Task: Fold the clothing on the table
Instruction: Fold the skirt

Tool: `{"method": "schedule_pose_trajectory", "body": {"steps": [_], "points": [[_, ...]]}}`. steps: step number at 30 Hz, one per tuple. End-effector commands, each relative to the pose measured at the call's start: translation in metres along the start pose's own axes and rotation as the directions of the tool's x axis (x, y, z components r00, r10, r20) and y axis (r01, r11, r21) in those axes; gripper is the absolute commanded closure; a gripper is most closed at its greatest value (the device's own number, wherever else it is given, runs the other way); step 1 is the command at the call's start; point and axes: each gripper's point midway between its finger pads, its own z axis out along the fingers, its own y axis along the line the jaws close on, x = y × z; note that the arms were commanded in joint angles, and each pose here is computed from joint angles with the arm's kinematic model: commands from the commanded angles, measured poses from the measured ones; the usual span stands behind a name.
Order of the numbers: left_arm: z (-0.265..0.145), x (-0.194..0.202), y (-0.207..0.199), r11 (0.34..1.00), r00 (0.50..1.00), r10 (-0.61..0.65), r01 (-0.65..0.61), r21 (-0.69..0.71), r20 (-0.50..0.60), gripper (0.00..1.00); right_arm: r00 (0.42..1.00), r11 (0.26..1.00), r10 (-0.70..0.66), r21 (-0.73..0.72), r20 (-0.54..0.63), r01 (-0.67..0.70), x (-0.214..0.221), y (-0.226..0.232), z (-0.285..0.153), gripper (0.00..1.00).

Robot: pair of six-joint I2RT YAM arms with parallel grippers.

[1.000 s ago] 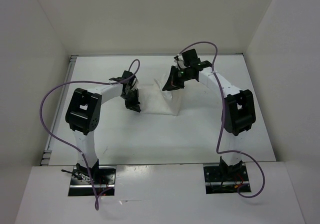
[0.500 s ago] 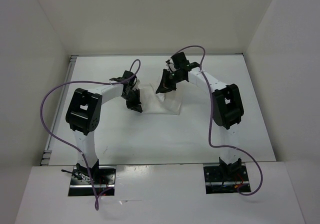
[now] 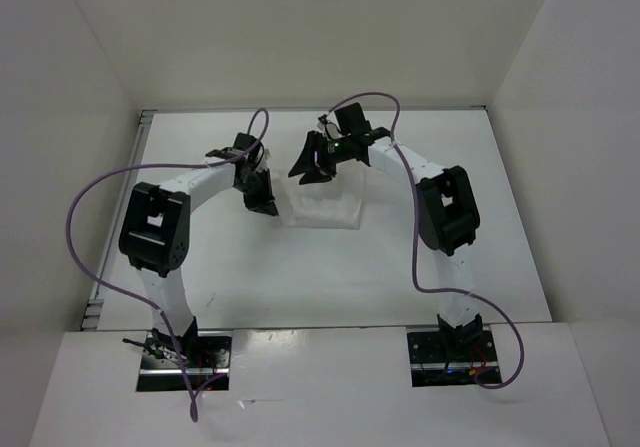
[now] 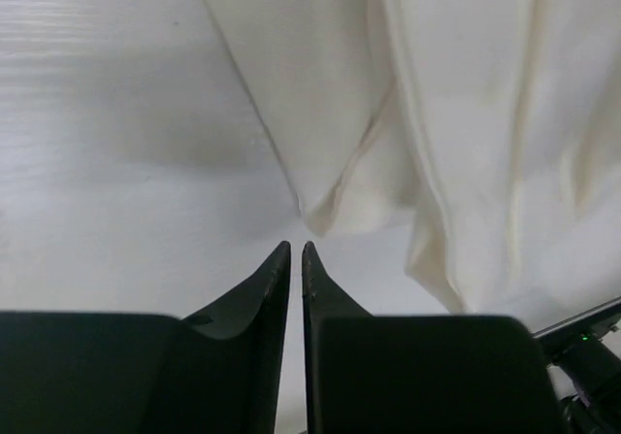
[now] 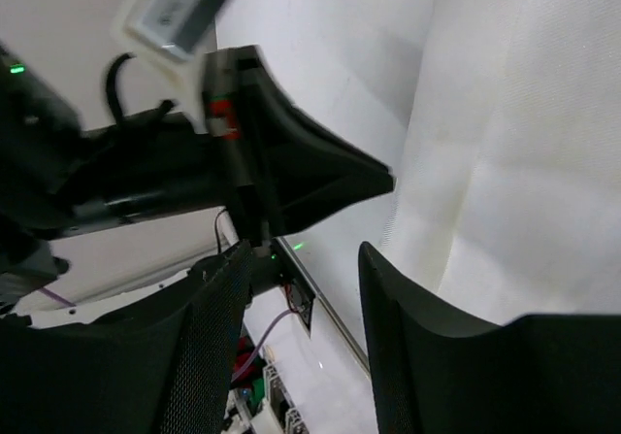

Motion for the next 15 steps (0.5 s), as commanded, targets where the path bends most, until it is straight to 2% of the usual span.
{"method": "schedule_pose_trajectory", "body": {"steps": [1, 3, 4, 6, 9, 12, 15], "points": [[-0.074, -0.036, -0.028, 0.997, 0.979, 0.061, -0.069, 0.032, 0.194, 0.84, 0.98, 0.987, -0.138, -0.062, 0.145, 0.149, -0.024, 0.068, -0.046, 0.46], [-0.107, -0.043, -0.048, 0.987, 0.961, 0.117, -0.141, 0.08, 0.25, 0.83, 0.961, 0.987, -0.161, 0.058, 0.226, 0.152, -0.036, 0.059, -0.07, 0.48], [-0.116, -0.042, -0.058, 0.978, 0.958, 0.138, -0.172, 0.12, 0.251, 0.83, 0.963, 0.985, -0.152, 0.11, 0.22, 0.131, -0.031, 0.051, -0.075, 0.48], [-0.135, -0.033, -0.098, 0.919, 0.953, 0.197, -0.261, 0.294, 0.232, 0.83, 0.943, 0.972, -0.181, 0.194, 0.28, 0.129, -0.037, 0.046, -0.095, 0.51], [-0.127, -0.016, -0.137, 0.837, 0.942, 0.277, -0.334, 0.433, 0.191, 0.84, 0.919, 0.953, -0.191, 0.288, 0.346, 0.09, -0.037, 0.029, -0.118, 0.54], [-0.106, -0.011, -0.152, 0.781, 0.95, 0.289, -0.308, 0.544, 0.122, 0.86, 0.879, 0.942, -0.165, 0.335, 0.448, 0.007, -0.04, 0.015, -0.148, 0.54], [-0.075, -0.008, -0.147, 0.778, 0.961, 0.272, -0.252, 0.575, 0.053, 0.87, 0.851, 0.939, -0.17, 0.343, 0.497, -0.012, -0.035, 0.011, -0.172, 0.54]]}}
